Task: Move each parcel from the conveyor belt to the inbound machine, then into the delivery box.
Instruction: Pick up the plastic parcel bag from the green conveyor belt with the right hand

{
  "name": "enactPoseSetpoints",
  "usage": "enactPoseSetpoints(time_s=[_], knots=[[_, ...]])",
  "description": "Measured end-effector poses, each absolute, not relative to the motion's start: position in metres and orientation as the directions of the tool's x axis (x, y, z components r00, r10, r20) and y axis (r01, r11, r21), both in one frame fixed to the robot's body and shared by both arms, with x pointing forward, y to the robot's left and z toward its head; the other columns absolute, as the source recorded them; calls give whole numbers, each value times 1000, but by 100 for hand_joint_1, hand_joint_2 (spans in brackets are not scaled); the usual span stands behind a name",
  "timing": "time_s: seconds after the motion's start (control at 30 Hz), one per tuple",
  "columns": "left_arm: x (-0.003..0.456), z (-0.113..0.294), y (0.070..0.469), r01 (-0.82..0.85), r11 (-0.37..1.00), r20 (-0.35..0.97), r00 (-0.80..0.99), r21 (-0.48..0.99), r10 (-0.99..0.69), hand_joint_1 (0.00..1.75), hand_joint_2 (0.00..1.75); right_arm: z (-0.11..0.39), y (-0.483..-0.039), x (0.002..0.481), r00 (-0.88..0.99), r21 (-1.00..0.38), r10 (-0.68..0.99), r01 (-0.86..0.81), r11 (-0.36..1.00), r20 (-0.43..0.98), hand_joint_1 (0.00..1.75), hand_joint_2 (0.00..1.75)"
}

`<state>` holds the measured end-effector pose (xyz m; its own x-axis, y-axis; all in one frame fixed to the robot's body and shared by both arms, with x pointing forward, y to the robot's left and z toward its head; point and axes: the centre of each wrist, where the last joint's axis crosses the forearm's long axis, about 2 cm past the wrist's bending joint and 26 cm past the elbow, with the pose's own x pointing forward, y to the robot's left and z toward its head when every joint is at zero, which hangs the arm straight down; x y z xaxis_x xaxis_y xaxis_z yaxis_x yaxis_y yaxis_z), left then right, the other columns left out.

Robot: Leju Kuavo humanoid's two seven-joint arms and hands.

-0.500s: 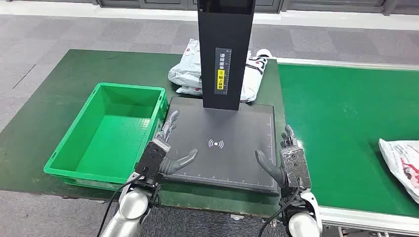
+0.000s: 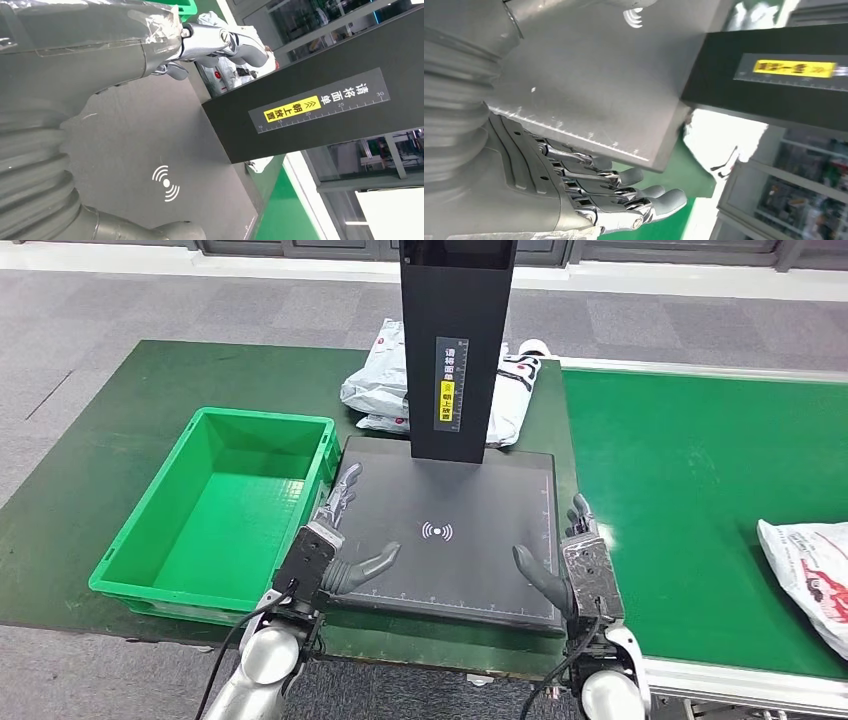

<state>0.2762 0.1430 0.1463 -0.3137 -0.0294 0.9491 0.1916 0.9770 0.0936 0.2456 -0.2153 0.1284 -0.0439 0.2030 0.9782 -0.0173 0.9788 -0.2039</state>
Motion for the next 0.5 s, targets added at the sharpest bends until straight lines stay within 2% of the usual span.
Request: enactPoseSetpoints(time_s=[0.23, 0.37, 0.5], knots=[[276, 145, 145, 191, 976, 949, -314, 101, -37, 0, 175, 126, -218, 246, 3, -310, 310, -7, 951, 951, 0, 175], [276, 145, 146, 190, 977, 949, -314, 102, -38, 0, 175, 125, -235, 254, 45, -483, 483, -9, 875, 874, 0, 175], [276, 144, 147, 203, 974, 950, -310, 104, -37, 0, 175, 125, -279, 269, 141, -655, 645, 28, 755, 751, 0, 175]])
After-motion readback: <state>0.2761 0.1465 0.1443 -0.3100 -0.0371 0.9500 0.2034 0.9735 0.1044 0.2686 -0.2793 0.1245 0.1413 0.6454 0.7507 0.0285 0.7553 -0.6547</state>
